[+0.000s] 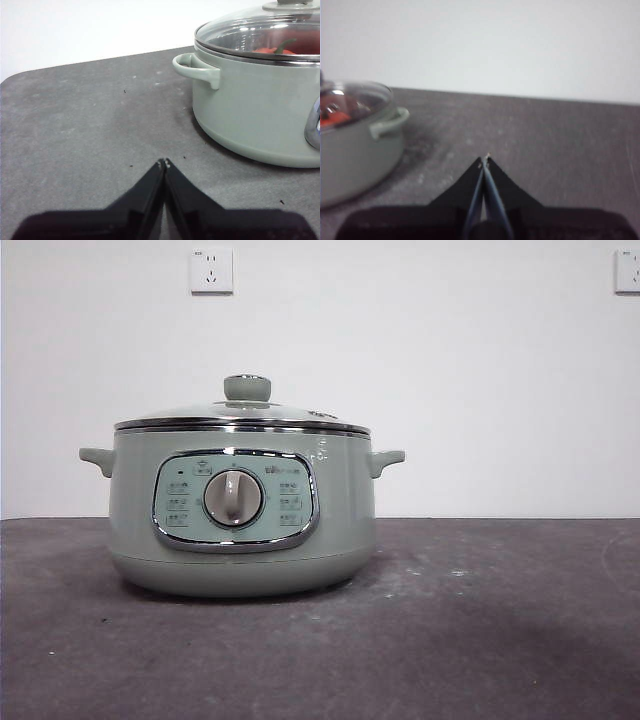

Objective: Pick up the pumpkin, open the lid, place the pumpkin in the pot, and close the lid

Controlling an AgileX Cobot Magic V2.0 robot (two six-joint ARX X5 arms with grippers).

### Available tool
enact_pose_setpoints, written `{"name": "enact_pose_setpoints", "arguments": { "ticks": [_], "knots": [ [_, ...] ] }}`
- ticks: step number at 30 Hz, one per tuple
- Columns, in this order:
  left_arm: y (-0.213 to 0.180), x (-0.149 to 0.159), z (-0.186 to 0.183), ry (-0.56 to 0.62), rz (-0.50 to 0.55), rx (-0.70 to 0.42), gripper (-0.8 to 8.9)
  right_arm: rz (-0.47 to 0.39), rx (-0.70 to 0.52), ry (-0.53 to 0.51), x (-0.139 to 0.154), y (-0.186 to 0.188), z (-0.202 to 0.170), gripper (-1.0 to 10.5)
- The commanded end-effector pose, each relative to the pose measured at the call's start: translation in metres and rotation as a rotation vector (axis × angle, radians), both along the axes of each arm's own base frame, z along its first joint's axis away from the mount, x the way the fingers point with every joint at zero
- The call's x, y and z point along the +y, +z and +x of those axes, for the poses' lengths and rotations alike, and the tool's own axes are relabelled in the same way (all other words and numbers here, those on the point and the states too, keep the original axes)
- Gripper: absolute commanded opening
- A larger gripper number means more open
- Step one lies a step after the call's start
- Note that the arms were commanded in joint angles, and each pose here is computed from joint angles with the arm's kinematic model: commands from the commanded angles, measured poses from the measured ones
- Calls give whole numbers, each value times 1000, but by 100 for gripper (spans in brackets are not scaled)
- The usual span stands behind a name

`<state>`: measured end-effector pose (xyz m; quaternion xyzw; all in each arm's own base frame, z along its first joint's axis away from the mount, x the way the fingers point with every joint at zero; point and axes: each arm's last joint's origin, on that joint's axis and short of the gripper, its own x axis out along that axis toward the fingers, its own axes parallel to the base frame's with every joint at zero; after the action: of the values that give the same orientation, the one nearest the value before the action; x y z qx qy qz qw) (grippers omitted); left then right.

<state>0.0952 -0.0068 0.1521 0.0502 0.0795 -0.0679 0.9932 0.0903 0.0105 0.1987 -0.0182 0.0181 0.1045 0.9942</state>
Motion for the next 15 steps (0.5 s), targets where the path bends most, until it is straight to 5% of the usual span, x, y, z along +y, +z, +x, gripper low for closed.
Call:
{"name": "enact_pose_setpoints", "arguments": {
  "ticks": [1, 15],
  "knots": [
    [-5, 0, 1, 5, -5, 14, -3, 39, 21, -19, 0, -14, 1, 0],
    [-5, 0, 1, 6, -5, 14, -4, 77, 130, -31, 1, -48, 5, 0]
  ]
}}
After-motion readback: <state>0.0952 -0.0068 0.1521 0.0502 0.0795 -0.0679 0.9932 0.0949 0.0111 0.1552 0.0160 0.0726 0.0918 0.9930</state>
